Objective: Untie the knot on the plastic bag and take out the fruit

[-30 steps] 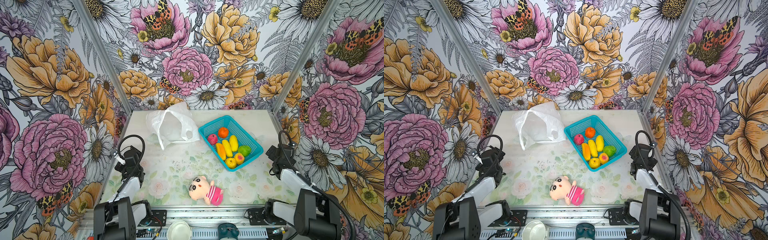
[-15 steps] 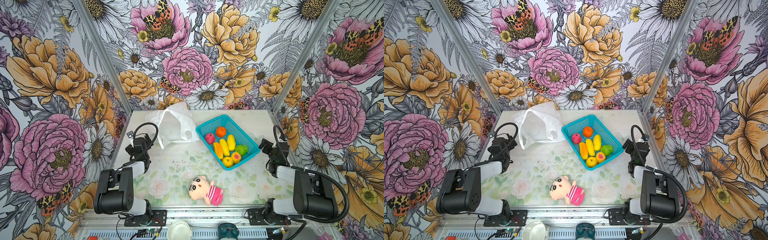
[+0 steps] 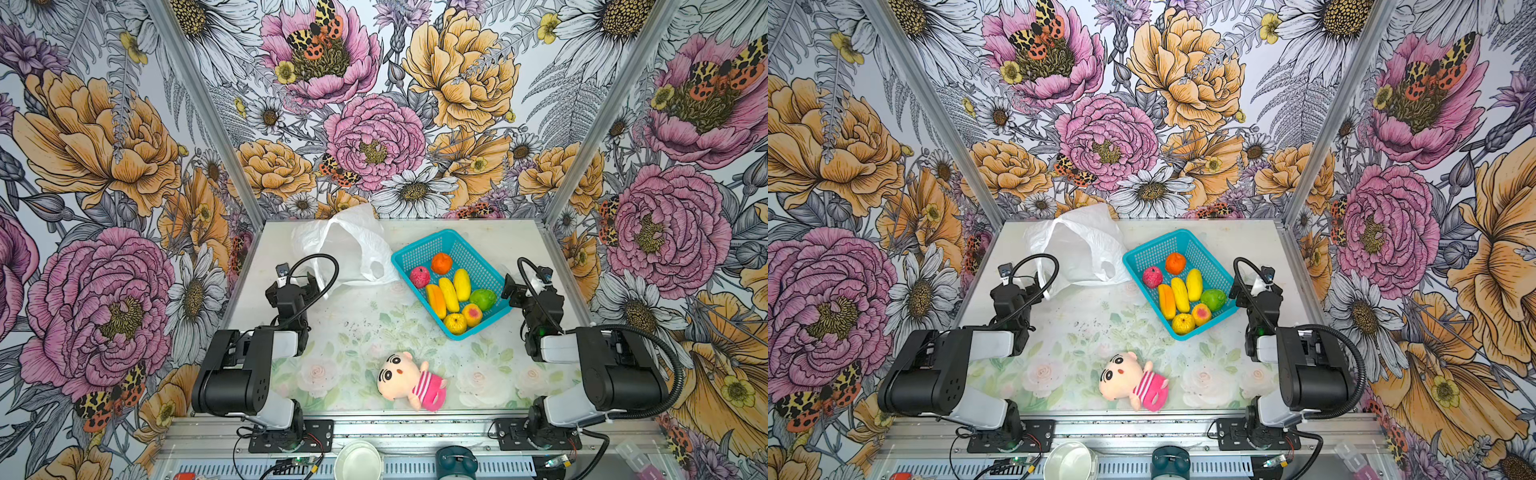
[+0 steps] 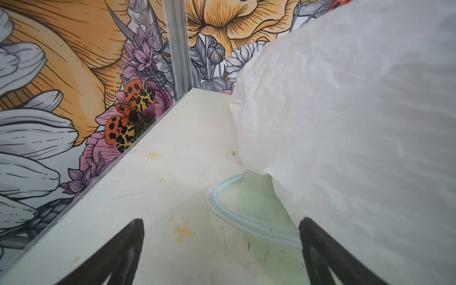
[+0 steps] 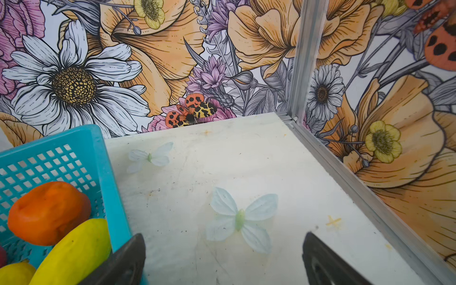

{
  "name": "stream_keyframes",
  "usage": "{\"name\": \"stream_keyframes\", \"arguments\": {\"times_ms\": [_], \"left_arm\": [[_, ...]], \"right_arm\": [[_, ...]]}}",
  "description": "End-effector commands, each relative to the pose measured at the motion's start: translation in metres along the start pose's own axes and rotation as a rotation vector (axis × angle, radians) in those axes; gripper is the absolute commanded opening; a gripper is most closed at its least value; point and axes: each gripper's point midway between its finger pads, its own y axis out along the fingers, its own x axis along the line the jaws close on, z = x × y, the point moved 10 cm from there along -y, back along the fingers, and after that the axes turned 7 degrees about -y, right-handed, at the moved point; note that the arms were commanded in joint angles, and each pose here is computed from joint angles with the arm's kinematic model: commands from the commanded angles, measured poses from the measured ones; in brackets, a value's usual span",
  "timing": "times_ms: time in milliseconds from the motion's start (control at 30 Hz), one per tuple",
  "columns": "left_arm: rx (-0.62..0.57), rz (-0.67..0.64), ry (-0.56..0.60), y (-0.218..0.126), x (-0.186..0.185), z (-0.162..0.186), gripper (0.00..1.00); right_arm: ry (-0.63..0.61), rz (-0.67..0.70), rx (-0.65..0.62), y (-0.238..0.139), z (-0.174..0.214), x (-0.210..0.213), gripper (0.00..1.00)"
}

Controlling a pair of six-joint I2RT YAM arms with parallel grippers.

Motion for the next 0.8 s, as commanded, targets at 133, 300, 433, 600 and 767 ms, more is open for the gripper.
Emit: {"name": "stream_keyframes", "arguments": {"times_ms": [133,300,433,600,767], "left_arm": [[-0.081,0.061,-0.020,-0.005,0.001,-0.006,0.99],[-0.054,0.095,0.029,0.002,-0.010,-0.007,0.99],[-0.049,0.091,0.031,0.002,-0.010,-0.007,0.99],[-0.048,0.093,0.031,0.002,-0.010,-0.006,0.99],[-0.048,0.093,0.031,0.002,-0.009,-0.006,0.99]], "right_arm": [[-0.034,0.007,0.016,0.004,0.003,0.002,0.99],[-0.050,-0.011,0.056,0.011,0.000,0.005,1.00],[-0.055,-0.004,0.060,0.011,0.000,0.007,0.99],[-0.064,0.007,0.066,0.012,0.000,0.009,1.00],[-0.076,0.009,0.076,0.013,0.000,0.011,0.99]]}}
